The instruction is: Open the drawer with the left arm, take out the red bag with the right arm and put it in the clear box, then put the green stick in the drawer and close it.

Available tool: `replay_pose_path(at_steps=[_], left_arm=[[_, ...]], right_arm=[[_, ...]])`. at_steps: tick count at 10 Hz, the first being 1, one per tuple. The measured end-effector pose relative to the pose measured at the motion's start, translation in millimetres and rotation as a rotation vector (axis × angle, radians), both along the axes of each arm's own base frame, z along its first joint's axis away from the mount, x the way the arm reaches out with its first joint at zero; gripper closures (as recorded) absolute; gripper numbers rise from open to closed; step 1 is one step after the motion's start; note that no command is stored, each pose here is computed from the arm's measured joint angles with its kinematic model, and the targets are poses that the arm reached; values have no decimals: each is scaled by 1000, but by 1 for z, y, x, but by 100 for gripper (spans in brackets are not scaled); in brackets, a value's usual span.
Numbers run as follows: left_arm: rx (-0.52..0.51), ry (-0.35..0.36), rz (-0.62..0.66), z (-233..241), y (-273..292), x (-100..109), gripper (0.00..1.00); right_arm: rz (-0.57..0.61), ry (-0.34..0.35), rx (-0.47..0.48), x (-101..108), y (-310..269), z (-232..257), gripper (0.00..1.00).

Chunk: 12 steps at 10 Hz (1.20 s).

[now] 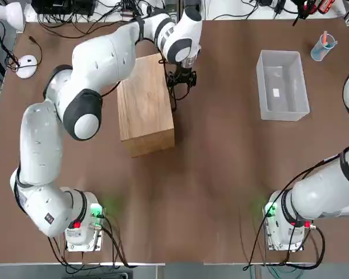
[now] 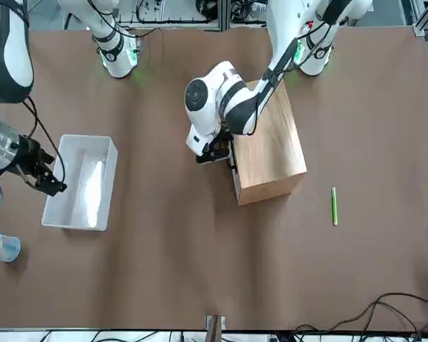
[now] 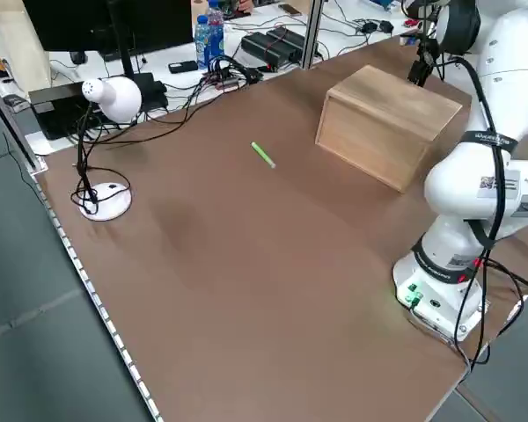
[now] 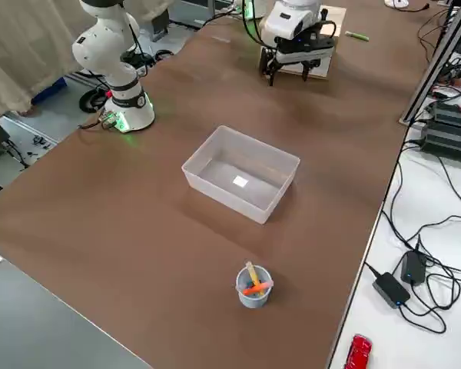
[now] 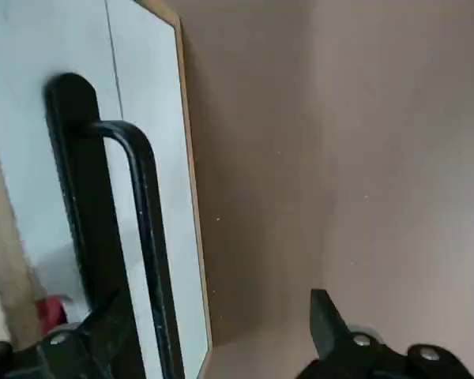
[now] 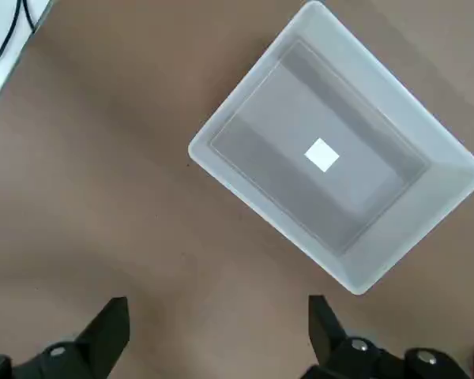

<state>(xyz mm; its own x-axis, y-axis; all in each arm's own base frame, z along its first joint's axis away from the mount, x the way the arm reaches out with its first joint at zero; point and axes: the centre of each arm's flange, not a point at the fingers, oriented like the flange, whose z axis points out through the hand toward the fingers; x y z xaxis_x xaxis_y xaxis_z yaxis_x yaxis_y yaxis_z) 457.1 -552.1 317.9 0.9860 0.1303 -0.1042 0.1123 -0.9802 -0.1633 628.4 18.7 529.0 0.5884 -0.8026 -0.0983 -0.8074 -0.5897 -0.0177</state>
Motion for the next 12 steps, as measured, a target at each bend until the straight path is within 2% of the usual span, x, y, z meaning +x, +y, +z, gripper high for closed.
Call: replay_pose_path(at_steps=[2,9,12], left_arm=[[5,5,-2,-6,-2,-2,0],[4,-13,-19,-16,-8,-5,0],[-49,-50,-21,-13,-17,-4,0]], right_arm=[[-57,8,13,0,3,-1,0],[-68,17,15,1,5,-4,0],[-68,20,14,1,5,-6,0]])
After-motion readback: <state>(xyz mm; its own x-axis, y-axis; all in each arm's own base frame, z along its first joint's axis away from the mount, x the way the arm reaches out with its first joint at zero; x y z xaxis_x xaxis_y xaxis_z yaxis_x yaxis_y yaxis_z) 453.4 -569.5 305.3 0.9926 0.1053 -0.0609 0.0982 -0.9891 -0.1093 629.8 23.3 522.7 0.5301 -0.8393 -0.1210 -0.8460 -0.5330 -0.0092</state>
